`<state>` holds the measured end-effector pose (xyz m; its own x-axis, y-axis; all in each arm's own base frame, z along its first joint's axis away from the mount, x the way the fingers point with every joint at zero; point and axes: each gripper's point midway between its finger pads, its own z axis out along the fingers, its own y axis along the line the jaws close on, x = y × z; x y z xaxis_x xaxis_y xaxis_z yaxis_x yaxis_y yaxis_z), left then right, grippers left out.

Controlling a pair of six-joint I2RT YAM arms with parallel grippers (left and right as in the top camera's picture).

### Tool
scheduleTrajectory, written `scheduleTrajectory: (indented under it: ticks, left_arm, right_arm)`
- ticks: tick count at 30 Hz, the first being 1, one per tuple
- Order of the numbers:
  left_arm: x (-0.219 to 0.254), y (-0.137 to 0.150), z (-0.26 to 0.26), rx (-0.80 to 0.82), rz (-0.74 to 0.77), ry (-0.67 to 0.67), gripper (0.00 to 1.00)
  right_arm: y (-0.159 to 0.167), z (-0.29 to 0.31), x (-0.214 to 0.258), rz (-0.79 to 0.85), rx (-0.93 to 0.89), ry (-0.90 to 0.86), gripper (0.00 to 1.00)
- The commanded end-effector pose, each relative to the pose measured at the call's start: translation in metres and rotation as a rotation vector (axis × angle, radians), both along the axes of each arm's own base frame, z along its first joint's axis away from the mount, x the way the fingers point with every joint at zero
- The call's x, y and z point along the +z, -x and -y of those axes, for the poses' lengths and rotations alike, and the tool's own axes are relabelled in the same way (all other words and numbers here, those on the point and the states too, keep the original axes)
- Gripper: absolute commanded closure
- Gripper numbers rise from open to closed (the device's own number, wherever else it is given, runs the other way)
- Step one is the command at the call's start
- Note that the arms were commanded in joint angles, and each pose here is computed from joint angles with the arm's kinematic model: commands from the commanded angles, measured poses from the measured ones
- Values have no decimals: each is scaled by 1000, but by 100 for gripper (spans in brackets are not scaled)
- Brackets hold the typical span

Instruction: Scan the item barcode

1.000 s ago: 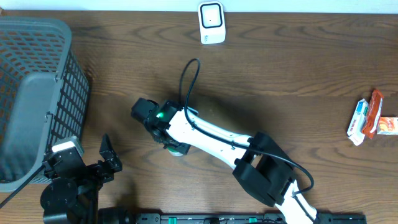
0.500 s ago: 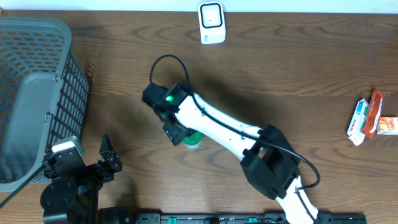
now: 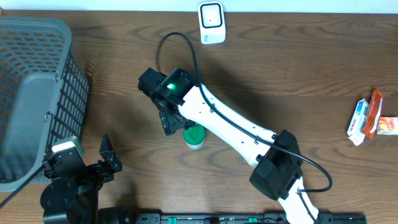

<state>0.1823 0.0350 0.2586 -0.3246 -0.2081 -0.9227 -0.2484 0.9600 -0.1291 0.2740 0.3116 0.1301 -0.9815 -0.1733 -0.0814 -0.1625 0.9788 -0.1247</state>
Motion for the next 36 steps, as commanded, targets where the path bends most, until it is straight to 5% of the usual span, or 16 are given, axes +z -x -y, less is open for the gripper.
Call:
scheduleTrajectory:
  ticks: [1,12,27,32,36]
  left_arm:
    - [2,0,-2,14,6,1,4]
    - [2,0,-2,14,6,1,4]
    - [2,0,-2,14,6,1,4]
    - [2,0,-2,14,6,1,4]
    - [2,0,-2,14,6,1,4]
  right_arm:
    - [3,-2,9,17,-511,-94,1]
    - [15,4,-4,90,-1126,-77,1]
    - [31,-8,-76,-38,-1149,-87,1]
    - [29,0,-82,-24,-1133,-67,25]
    - [25,4,-82,5,-1059,-59,30]
